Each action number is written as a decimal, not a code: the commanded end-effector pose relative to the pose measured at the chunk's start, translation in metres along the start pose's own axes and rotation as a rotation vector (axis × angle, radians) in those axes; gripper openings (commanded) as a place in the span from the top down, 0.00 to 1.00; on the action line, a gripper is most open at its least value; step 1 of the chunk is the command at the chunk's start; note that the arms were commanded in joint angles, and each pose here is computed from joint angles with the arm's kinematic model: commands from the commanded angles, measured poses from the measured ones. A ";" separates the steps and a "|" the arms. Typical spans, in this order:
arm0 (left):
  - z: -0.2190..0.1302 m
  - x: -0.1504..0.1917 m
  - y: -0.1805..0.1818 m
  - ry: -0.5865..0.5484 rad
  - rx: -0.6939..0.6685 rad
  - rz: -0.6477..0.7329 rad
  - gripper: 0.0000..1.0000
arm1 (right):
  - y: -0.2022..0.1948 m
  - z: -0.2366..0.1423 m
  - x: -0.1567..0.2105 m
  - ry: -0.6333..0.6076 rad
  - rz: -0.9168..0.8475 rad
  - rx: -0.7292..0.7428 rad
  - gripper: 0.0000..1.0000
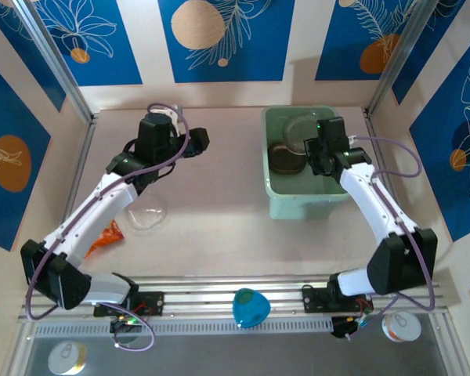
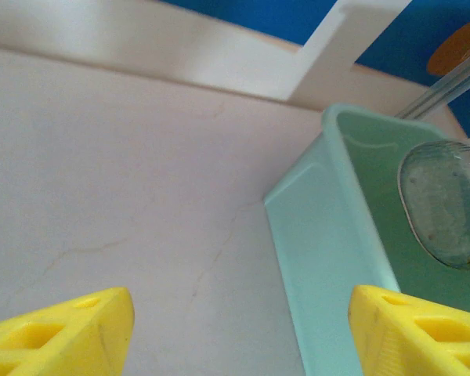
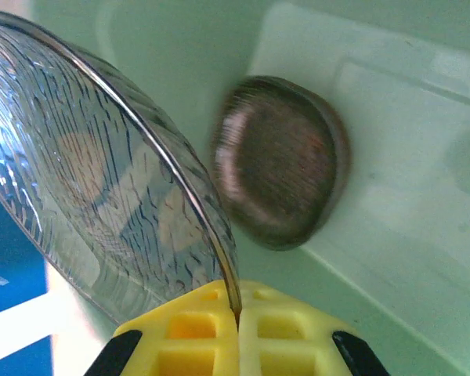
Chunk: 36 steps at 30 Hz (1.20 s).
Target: Place the plates into the plastic bin on the countertop
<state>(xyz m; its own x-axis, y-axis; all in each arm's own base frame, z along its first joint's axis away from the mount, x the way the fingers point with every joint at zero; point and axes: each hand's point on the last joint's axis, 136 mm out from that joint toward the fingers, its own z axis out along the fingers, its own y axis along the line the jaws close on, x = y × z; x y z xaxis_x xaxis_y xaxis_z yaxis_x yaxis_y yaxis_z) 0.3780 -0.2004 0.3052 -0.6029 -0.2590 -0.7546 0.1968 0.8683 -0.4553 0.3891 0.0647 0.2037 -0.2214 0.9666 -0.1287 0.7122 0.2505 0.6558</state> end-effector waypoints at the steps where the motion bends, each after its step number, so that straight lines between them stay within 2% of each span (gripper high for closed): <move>1: 0.005 0.018 0.013 0.090 0.005 -0.040 0.27 | 0.002 0.006 0.005 0.040 0.076 0.052 1.00; 6: 0.016 0.027 0.039 0.148 -0.064 -0.033 0.27 | -0.002 0.028 0.010 0.056 0.092 0.150 1.00; 11: 0.034 0.038 0.049 0.213 -0.081 -0.034 0.27 | -0.012 0.056 0.016 0.065 0.146 0.229 1.00; 27: 0.055 0.064 0.076 0.319 -0.167 -0.037 0.25 | -0.018 0.121 0.029 0.054 0.153 0.336 1.00; 32: 0.051 0.070 0.081 0.338 -0.193 -0.040 0.25 | -0.025 0.129 0.033 0.057 0.164 0.362 0.82; 36: 0.043 0.072 0.084 0.333 -0.211 -0.051 0.25 | -0.015 0.124 0.033 0.047 0.130 0.330 0.56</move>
<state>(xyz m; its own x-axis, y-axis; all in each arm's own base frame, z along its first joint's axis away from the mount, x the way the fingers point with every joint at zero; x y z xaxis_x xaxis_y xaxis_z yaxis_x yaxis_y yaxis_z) 0.3905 -0.1753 0.1924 -0.8298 -0.1735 -0.5305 0.0457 0.9261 -0.3744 0.4472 0.0966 0.0825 -0.1338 0.9910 0.0023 0.9270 0.1243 0.3539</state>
